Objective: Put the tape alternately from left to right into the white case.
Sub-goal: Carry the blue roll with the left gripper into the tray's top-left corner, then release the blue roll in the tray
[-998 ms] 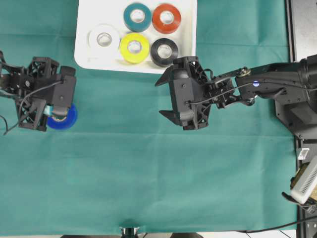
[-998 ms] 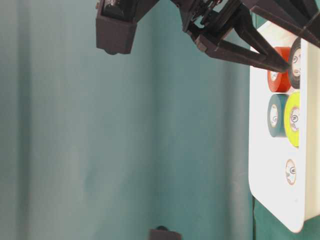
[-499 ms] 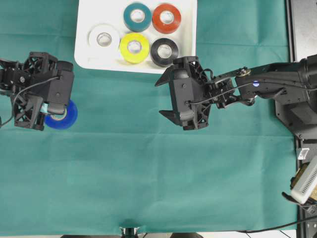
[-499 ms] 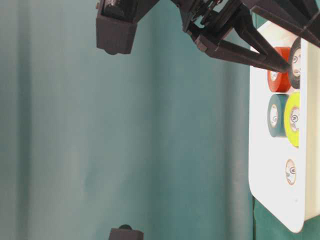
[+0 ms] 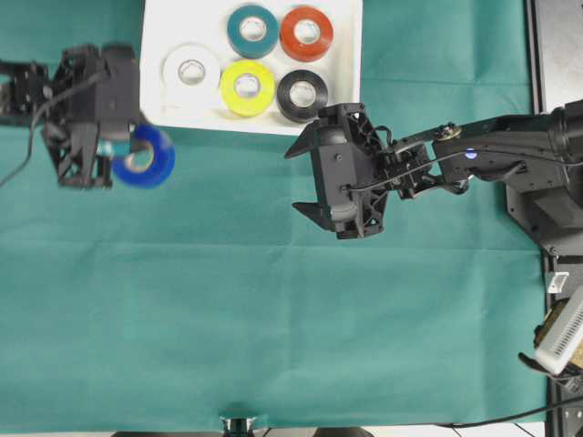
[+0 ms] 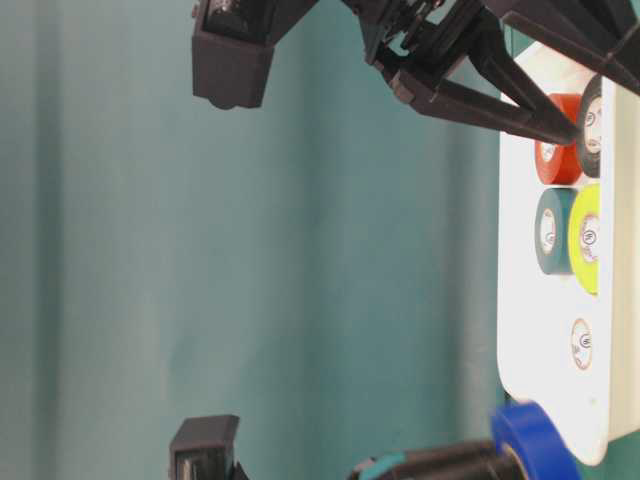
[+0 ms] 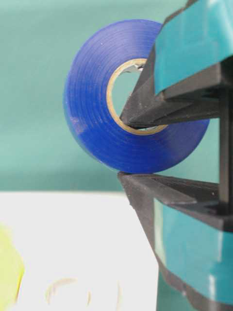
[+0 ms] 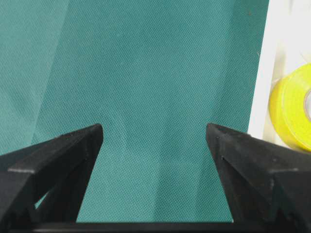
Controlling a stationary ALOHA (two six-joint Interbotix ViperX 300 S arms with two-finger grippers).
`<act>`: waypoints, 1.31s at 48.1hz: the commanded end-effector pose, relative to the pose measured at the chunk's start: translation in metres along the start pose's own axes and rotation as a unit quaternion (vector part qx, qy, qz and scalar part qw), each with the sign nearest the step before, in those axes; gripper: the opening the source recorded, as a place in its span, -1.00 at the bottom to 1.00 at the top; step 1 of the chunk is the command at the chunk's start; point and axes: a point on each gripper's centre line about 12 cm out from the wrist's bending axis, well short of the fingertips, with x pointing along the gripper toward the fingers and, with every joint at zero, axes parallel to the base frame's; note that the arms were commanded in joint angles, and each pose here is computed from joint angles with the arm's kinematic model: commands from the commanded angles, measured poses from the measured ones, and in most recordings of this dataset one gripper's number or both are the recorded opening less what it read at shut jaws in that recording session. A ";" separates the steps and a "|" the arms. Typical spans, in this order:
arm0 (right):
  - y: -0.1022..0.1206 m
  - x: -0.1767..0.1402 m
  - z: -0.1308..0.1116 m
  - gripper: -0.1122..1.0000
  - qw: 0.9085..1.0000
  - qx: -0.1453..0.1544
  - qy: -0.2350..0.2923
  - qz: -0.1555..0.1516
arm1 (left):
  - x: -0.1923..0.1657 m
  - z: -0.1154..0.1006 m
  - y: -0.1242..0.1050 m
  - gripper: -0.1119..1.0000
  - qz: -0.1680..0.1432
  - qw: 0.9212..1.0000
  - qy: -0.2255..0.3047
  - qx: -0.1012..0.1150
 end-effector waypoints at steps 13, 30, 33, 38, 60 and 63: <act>0.001 -0.003 0.007 0.60 1.000 0.001 -0.013 0.003 | 0.016 0.006 0.058 -0.35 0.065 0.997 -0.022 0.023; 0.001 -0.003 0.008 0.60 1.000 0.002 -0.013 0.003 | 0.040 0.017 0.109 -0.35 0.107 0.993 -0.014 0.040; 0.001 -0.003 0.007 0.60 1.000 0.001 -0.013 0.003 | 0.044 0.018 0.117 -0.35 0.112 0.993 -0.011 0.043; 0.001 -0.002 0.008 0.60 1.000 0.001 -0.013 0.003 | 0.050 0.019 0.130 -0.35 0.120 0.992 -0.006 0.043; 0.001 0.001 0.006 0.60 1.000 0.001 -0.008 0.003 | 0.061 0.018 0.161 -0.34 0.146 0.989 -0.010 0.023; 0.001 0.001 0.007 0.60 1.000 0.001 -0.009 0.003 | 0.062 0.017 0.161 -0.34 0.145 0.989 -0.009 0.022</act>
